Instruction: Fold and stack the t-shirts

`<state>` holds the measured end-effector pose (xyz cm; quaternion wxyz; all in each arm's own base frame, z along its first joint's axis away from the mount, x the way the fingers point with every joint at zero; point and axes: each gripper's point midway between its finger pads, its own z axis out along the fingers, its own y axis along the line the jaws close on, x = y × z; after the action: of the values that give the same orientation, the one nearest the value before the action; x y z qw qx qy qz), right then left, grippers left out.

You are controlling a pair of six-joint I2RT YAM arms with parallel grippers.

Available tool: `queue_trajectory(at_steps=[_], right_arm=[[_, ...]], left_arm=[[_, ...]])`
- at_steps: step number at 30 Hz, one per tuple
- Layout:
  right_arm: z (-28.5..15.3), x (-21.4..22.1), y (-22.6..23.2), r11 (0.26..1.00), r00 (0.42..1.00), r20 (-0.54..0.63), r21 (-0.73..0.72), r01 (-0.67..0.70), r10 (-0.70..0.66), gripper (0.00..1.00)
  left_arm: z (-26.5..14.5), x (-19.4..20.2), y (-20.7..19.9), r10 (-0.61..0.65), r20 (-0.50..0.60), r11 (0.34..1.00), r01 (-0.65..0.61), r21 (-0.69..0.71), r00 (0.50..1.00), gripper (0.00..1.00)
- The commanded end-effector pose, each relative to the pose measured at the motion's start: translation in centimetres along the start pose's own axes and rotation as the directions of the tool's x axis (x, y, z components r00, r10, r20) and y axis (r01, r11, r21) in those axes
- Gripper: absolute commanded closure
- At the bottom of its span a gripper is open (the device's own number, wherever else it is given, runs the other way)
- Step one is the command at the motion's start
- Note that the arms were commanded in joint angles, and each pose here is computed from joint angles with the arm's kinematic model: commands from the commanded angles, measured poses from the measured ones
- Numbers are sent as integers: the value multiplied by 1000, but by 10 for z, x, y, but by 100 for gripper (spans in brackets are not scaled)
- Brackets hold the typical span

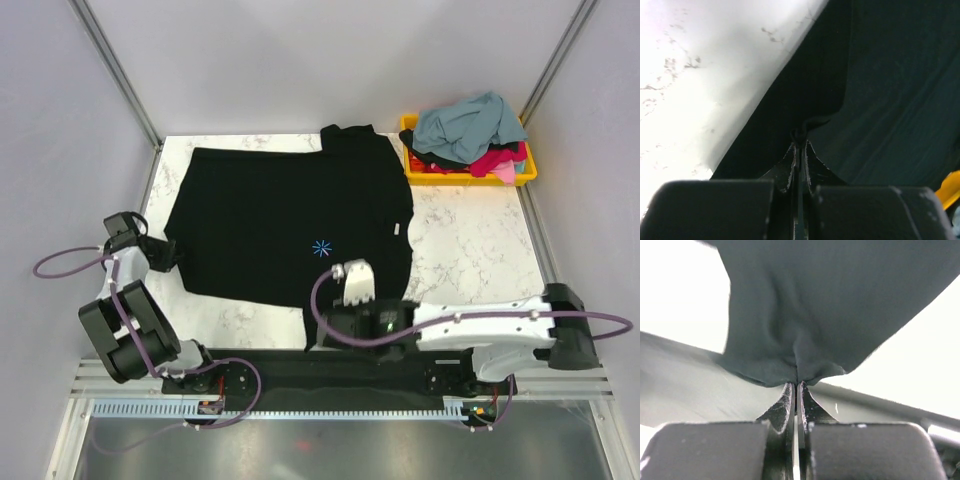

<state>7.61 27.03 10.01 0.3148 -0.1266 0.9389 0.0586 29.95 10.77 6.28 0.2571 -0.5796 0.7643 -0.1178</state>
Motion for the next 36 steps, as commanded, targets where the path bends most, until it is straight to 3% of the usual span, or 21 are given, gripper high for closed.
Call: queue_trajectory(at_steps=[1,6,16,28,36], right_arm=[[-34,-118,-52,987,959,280,140,-80,38,100],[-36,-201,-72,984,932,361,156,-91,29,100],[12,-294,-112,973,928,370,195,-125,45,100],[60,-337,-135,976,942,333,188,-112,44,100],[95,-344,-157,973,954,287,186,-140,82,100]], left_arm=[[-11,9,-3,68,-20,997,-67,44,997,98],[-17,13,-4,109,-43,993,-107,46,993,98],[-26,-6,-14,198,-45,980,-198,6,979,98],[-46,-49,-28,282,64,956,-275,-103,957,98],[-49,-68,-71,293,107,955,-285,-82,950,98]])
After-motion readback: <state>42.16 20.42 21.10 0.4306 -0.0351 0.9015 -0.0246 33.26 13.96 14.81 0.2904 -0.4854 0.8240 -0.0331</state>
